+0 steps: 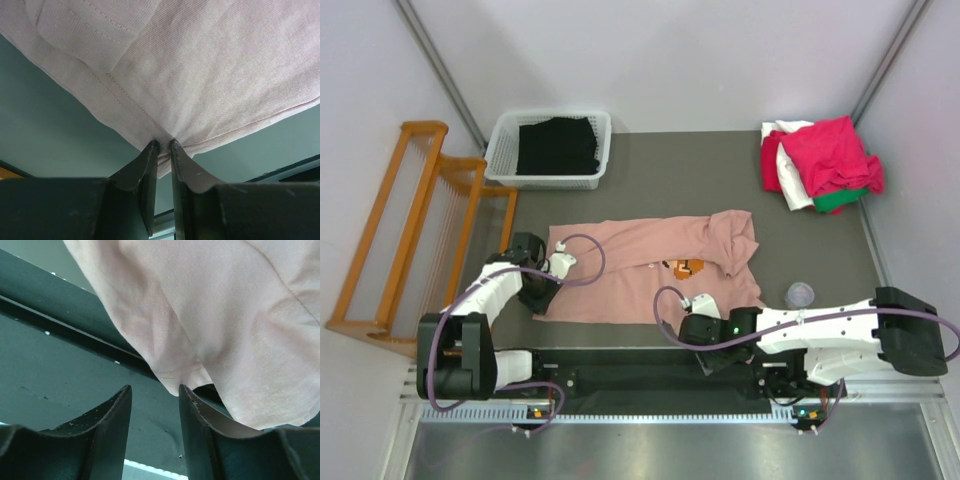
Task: Fold and stack the t-shirts
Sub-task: Fold the tshirt
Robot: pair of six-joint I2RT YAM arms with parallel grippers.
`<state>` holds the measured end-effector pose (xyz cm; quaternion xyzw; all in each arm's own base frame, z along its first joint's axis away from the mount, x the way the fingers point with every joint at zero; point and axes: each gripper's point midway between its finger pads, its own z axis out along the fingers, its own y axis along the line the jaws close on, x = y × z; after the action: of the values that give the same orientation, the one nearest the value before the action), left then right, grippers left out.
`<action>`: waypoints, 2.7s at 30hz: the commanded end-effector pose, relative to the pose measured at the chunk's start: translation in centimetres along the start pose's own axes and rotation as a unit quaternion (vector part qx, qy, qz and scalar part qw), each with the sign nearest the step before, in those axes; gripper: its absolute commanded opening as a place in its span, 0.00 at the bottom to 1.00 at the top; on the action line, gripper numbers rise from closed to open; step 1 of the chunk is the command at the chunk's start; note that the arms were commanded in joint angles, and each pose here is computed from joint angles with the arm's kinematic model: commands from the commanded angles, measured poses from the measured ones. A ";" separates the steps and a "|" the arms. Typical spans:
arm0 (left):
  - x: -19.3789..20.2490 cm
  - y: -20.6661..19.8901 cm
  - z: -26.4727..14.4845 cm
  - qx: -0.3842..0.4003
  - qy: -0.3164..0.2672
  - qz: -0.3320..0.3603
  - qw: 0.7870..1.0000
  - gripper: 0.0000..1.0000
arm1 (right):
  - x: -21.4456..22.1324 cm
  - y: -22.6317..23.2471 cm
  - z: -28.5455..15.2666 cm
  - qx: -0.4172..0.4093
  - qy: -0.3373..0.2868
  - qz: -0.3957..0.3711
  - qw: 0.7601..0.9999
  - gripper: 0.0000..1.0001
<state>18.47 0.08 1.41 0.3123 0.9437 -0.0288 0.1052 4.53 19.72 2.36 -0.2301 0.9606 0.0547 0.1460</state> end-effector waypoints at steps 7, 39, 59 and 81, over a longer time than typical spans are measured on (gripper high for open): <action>-1.6 0.4 -0.5 0.000 -0.028 -0.003 1.000 0.21 | -0.1 1.1 0.7 -0.004 0.000 -0.009 1.000 0.42; -2.9 0.8 -1.5 -0.005 -0.046 -0.017 0.999 0.20 | -1.3 0.7 0.7 0.017 -0.018 -0.022 0.999 0.46; -2.6 1.2 -0.3 -0.015 -0.041 -0.022 0.999 0.25 | -0.5 0.6 2.0 0.020 -0.009 -0.010 1.000 0.26; -3.7 0.9 -2.0 -0.003 -0.058 -0.020 0.998 0.25 | 1.7 -1.3 4.4 0.087 0.045 -0.031 0.995 0.34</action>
<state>20.80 -0.82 2.47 0.2918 0.9459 -0.0431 0.1352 5.49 20.97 0.80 -0.2422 0.9594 0.0025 0.1443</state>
